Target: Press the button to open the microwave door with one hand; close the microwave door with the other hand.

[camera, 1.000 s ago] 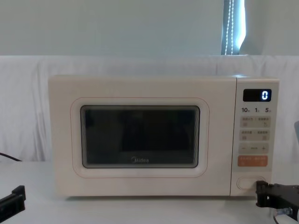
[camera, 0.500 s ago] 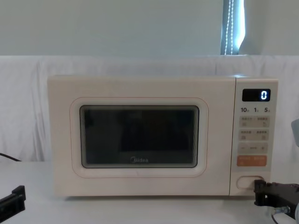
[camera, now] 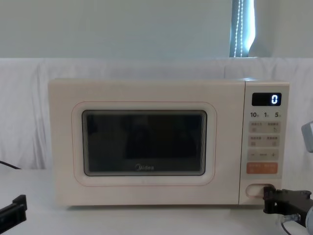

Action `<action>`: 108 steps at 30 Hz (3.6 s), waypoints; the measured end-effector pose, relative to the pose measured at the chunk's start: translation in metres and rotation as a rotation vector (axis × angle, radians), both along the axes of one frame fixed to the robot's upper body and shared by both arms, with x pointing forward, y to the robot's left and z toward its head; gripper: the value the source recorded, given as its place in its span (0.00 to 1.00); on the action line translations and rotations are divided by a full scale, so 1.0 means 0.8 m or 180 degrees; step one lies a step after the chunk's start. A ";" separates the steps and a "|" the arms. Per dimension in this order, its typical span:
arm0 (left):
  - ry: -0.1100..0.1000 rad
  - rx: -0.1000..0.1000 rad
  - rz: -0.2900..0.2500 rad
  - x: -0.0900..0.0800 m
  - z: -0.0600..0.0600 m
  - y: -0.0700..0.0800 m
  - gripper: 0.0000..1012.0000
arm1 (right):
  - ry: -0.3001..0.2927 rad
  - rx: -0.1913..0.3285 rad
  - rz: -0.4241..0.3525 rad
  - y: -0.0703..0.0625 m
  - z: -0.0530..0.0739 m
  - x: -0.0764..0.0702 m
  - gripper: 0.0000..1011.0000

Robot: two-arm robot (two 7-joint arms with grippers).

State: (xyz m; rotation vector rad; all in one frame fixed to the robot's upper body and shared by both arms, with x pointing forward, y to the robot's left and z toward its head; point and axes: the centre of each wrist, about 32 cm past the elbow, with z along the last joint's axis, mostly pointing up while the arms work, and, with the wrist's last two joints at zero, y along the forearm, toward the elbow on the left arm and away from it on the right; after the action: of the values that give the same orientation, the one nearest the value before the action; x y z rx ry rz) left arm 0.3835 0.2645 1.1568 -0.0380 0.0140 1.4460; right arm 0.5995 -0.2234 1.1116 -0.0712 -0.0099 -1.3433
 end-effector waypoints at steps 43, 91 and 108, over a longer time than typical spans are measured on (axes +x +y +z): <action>-0.0001 0.0000 0.0000 0.000 0.000 0.000 0.99 | -0.0007 0.0009 0.0036 0.011 0.001 0.011 0.00; 0.0000 0.0000 0.0000 0.000 0.000 0.000 0.99 | -0.0005 0.0060 0.0014 0.017 0.003 -0.043 0.00; 0.0000 0.0000 0.0000 0.000 0.000 0.000 0.99 | -0.0167 -0.0063 0.0155 0.022 0.005 -0.101 0.00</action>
State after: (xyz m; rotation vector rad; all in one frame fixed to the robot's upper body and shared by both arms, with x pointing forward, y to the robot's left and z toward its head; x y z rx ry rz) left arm 0.3835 0.2645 1.1568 -0.0380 0.0140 1.4461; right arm 0.5188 -0.2055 1.1159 -0.0520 -0.0690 -1.2963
